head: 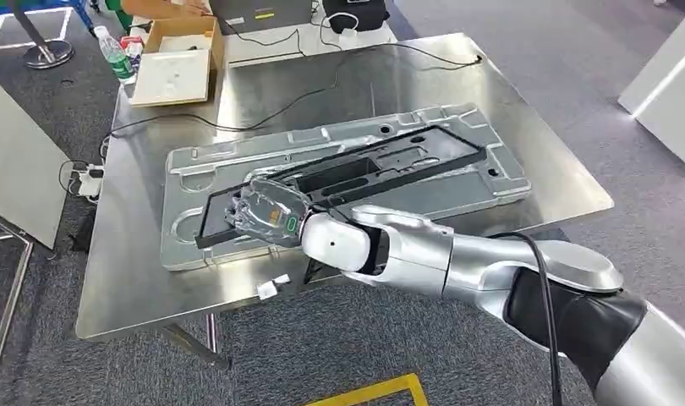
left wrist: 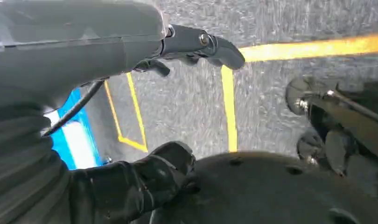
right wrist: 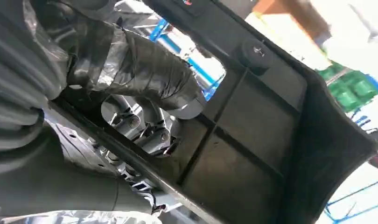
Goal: Take the parts from the cabinet and place them on the table.
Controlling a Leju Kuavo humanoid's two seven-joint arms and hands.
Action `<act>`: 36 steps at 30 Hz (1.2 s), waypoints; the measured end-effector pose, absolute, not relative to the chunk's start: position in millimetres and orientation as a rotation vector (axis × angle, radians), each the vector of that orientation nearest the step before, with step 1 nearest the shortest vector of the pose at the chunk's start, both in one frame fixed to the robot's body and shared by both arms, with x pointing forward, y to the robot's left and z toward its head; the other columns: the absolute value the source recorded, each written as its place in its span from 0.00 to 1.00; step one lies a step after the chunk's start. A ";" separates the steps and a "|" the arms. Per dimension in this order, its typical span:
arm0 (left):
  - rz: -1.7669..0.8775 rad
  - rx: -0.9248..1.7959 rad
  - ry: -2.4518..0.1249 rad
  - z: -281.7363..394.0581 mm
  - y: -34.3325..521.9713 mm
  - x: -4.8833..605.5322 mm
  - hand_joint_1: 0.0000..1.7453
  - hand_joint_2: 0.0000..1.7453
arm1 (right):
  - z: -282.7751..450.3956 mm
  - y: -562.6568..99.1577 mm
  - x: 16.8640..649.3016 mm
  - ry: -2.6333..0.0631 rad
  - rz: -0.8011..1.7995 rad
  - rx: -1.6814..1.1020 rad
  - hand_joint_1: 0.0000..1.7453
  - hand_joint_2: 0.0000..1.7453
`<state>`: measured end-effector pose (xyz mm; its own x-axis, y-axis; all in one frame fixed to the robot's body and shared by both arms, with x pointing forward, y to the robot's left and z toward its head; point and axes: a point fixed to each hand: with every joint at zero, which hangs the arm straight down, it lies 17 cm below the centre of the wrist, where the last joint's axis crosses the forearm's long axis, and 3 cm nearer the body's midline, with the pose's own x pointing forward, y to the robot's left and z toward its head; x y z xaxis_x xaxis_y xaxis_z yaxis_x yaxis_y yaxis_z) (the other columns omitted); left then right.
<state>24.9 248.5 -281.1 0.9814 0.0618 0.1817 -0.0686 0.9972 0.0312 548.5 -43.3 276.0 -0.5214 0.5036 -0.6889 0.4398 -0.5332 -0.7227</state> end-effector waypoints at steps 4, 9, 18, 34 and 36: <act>0.064 0.043 -0.178 -281.5 252.1 22.2 0.00 1.00 | 254.2 -45.3 543.8 -1.481 2.272 -1.462 1.00 1.00; 0.062 0.045 -0.170 -281.8 252.5 21.2 0.00 1.00 | 252.4 -51.1 546.2 -1.468 2.265 -1.469 1.00 1.00; 0.054 0.052 -0.167 -282.0 254.0 19.9 0.00 1.00 | 238.3 -74.1 552.3 -1.418 2.258 -1.463 1.00 1.00; 0.042 0.052 -0.163 -282.2 254.4 17.8 0.00 1.00 | 234.0 -86.9 557.5 -1.390 2.247 -1.470 1.00 1.00; 0.042 0.054 -0.155 -282.5 255.1 13.0 0.00 1.00 | 234.9 -87.4 558.1 -1.386 2.248 -1.472 1.00 1.00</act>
<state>13.0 255.1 -282.5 0.9871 0.0379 0.1557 -0.0462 0.9977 0.0501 558.1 -87.4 234.9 -0.5209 0.5321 -0.6675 0.3573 -0.5742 -0.7366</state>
